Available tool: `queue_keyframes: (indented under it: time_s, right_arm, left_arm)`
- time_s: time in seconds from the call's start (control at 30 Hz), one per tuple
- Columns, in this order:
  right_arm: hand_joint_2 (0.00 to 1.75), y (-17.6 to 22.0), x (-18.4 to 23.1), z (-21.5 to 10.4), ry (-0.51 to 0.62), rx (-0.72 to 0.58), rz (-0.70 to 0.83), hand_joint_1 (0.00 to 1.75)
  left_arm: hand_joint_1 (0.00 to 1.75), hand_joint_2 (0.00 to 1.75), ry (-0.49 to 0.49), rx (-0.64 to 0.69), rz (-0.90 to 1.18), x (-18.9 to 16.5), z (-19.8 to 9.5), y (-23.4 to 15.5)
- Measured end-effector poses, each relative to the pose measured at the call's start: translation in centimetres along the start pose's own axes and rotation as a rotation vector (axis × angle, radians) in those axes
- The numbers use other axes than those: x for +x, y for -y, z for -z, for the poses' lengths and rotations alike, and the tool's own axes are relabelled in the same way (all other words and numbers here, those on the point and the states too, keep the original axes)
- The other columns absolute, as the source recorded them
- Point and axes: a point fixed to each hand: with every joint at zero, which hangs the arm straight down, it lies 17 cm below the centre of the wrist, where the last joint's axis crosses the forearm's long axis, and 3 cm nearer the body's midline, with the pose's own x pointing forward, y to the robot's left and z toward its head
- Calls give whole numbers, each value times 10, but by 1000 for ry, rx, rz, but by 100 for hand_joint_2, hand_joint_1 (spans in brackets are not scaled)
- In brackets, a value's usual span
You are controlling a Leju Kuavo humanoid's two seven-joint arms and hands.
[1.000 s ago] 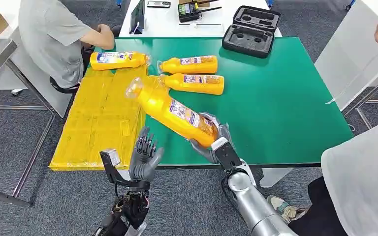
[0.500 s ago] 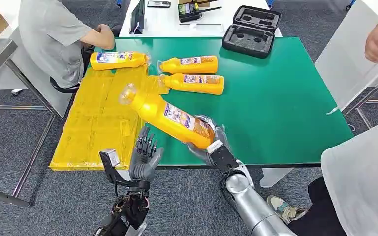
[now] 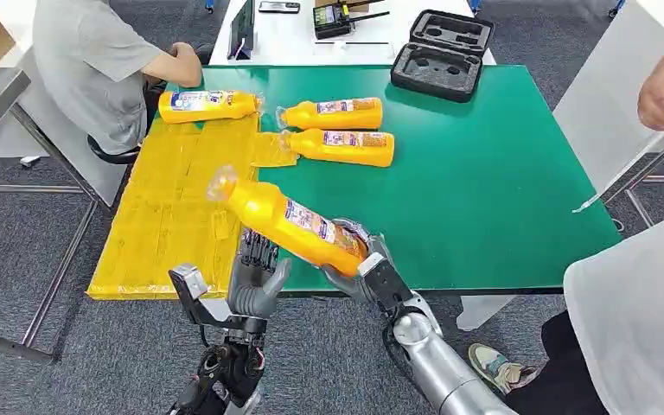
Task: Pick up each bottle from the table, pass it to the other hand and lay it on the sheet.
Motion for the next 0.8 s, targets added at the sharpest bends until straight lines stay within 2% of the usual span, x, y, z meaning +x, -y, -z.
queue_keyframes:
  time_s: [0.2,0.8]
  right_arm:
    - [175,-10,-5,-1,-17,34,7,175]
    - [175,-34,13,4,34,99,-11,175]
  left_arm:
    - [0,175,24,-60,15,5,-2,17]
    - [0,175,17,-75,26,1,-4,17]
